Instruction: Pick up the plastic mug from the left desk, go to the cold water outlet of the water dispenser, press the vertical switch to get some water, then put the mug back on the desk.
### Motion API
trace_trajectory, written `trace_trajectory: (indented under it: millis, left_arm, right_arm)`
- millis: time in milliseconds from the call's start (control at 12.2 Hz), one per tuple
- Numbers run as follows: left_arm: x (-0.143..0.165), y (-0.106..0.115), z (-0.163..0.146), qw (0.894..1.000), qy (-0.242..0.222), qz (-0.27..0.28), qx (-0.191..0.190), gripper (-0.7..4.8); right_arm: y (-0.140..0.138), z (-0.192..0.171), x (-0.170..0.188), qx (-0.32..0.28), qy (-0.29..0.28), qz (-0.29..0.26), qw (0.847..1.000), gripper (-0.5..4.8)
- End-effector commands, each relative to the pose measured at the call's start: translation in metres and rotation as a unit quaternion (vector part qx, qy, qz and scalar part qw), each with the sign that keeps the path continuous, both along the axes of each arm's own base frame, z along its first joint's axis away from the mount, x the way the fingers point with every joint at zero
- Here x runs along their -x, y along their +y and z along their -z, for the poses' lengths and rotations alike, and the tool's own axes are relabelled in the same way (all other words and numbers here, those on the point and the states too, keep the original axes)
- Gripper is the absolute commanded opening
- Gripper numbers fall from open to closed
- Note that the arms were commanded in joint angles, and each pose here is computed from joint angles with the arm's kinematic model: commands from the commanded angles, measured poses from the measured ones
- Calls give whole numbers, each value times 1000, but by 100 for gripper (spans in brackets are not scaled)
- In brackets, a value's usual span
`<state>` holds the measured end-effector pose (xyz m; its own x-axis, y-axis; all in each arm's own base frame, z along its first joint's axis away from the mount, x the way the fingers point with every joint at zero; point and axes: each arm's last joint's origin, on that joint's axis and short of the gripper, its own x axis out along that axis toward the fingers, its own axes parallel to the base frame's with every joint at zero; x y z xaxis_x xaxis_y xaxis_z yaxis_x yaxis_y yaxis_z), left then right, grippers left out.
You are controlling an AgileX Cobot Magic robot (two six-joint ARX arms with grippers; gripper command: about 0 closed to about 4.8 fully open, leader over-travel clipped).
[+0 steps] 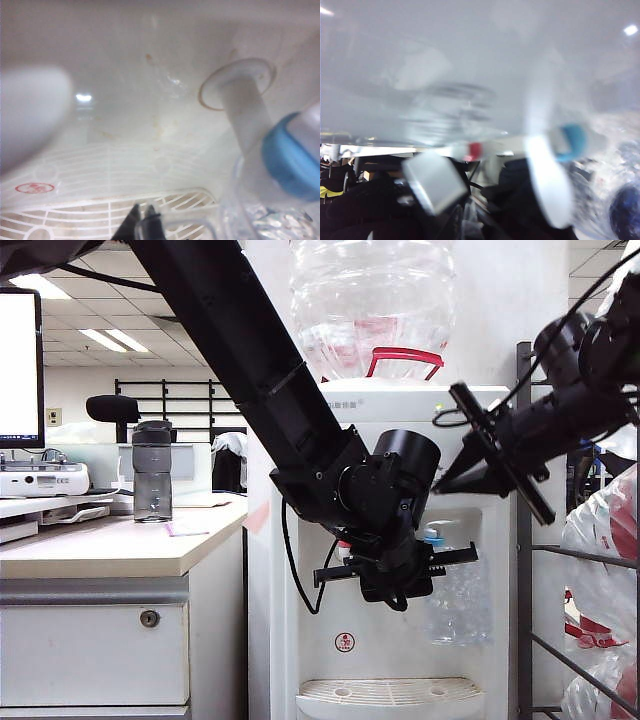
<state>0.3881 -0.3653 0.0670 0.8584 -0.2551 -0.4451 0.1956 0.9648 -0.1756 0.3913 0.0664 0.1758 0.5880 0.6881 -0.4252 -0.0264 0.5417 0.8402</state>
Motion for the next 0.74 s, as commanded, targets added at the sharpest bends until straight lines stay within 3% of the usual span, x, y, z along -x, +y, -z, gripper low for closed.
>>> trace_trajectory:
  millis: [82, 736]
  left_arm:
    - [0, -6, -13, 999, -23, 9, 27, -7]
    - [0, -6, -13, 999, -23, 9, 27, -7]
  right_arm:
    - [-3, -5, -2, 8, -17, 20, 1000, -5]
    - [-9, 3, -2, 30, -3, 37, 999, -5]
